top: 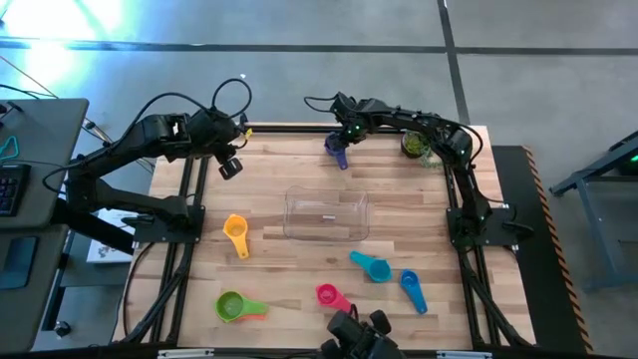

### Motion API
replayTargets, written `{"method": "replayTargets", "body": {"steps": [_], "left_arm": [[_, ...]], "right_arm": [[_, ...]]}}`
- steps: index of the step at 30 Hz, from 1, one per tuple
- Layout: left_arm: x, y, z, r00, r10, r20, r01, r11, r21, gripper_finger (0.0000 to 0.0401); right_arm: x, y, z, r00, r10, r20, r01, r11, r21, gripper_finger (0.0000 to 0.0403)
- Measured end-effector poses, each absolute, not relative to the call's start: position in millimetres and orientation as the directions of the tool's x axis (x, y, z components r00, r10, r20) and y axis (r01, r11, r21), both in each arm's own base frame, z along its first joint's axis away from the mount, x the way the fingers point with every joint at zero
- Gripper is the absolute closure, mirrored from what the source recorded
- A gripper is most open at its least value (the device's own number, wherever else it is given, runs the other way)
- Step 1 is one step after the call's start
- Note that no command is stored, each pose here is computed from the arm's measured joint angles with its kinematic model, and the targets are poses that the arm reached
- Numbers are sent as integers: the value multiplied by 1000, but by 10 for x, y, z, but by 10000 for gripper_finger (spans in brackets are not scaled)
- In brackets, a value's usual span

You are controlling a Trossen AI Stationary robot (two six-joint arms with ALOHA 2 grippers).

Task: Nest measuring cups in basket
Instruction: Stack the dark blue measuring cup on top of the green measuring cup

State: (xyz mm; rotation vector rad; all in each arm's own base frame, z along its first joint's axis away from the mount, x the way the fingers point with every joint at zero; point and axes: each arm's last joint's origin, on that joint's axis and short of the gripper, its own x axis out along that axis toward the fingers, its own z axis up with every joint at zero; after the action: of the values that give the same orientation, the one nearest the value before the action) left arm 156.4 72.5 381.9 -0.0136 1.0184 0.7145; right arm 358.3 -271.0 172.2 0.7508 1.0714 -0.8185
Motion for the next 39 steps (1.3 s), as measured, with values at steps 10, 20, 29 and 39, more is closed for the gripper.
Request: {"method": "replayTargets", "body": {"steps": [10,20,29,39], "left_arm": [[1565,724,3819,321,538,-780,-549,776,309,293],[1563,724,3818,320,537,-780,-549,776,310,293],[1563,724,3818,320,537,-781,-546,778,311,293],[1562,723,3817,319,536,-781,-509,793,336,293]], "right_arm": [[3588,-2717,1726,266,-206,-942,857,497,133,346],[3588,-2718,1727,266,-206,-942,844,521,125,389],[3588,-2720,1730,263,-213,-941,840,530,115,396],[3594,-2724,1736,270,-218,-938,830,546,112,401]]}}
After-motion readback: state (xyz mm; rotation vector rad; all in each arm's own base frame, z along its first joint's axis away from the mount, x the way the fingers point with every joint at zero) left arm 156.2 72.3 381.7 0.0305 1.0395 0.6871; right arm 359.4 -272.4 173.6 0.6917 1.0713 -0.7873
